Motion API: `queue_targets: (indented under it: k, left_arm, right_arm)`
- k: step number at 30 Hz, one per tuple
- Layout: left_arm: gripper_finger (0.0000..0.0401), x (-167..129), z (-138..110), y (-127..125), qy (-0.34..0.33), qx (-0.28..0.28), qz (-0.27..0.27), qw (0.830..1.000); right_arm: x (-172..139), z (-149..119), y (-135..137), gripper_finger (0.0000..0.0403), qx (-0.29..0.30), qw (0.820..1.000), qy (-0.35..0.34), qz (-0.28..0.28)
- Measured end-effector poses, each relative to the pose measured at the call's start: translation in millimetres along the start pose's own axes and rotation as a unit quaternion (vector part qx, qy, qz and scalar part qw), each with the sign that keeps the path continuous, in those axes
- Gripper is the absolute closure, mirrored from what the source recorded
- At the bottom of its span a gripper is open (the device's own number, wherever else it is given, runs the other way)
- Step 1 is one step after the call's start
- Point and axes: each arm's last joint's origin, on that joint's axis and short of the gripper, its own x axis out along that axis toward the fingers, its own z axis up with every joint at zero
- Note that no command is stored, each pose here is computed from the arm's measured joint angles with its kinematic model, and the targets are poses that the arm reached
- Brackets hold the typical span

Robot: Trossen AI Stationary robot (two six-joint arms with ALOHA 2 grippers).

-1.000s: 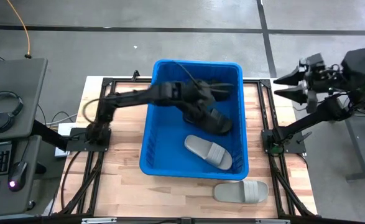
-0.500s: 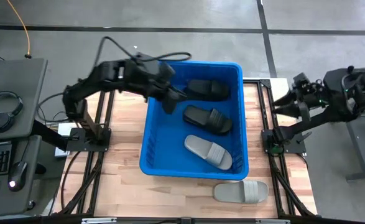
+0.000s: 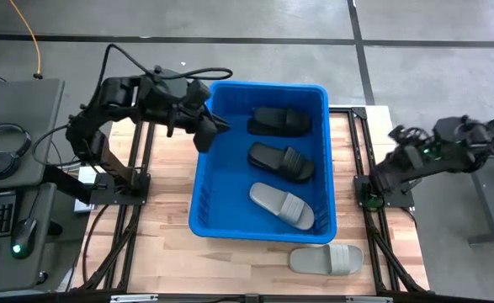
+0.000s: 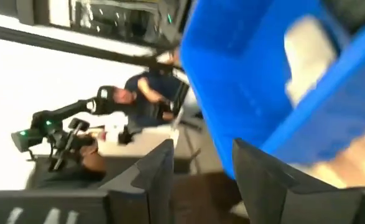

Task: Pick and place slides into bin
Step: Stack the gray slipper on the gray slipper in the blue bin

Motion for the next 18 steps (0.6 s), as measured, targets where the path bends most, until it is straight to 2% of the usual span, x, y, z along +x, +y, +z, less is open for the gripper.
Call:
queue_targets:
  k: [4, 7, 13, 16, 18]
  left_arm:
    - [0.0326, 0, -3, 1, 0.014, 0.001, 0.008, 1.000]
    - [0.0327, 0, -3, 2, 0.015, 0.002, 0.013, 1.000]
    - [0.0328, 0, -3, 2, 0.015, 0.002, 0.013, 1.000]
    - [0.0331, 0, -3, 2, 0.014, 0.002, 0.015, 1.000]
    - [0.0332, 1, -3, 2, 0.013, 0.002, 0.016, 1.000]
  right_arm:
    - [27, -7, -17, 0.0262, 0.055, 0.993, 0.099, -0.027]
    - [45, -10, -21, 0.0279, 0.070, 0.984, 0.157, -0.040]
    - [49, -1, 6, 0.0318, 0.044, 0.988, 0.150, -0.016]
    - [53, 4, 20, 0.0339, 0.042, 0.985, 0.152, -0.068]
    - [61, 5, 29, 0.0351, 0.036, 0.977, 0.174, -0.116]
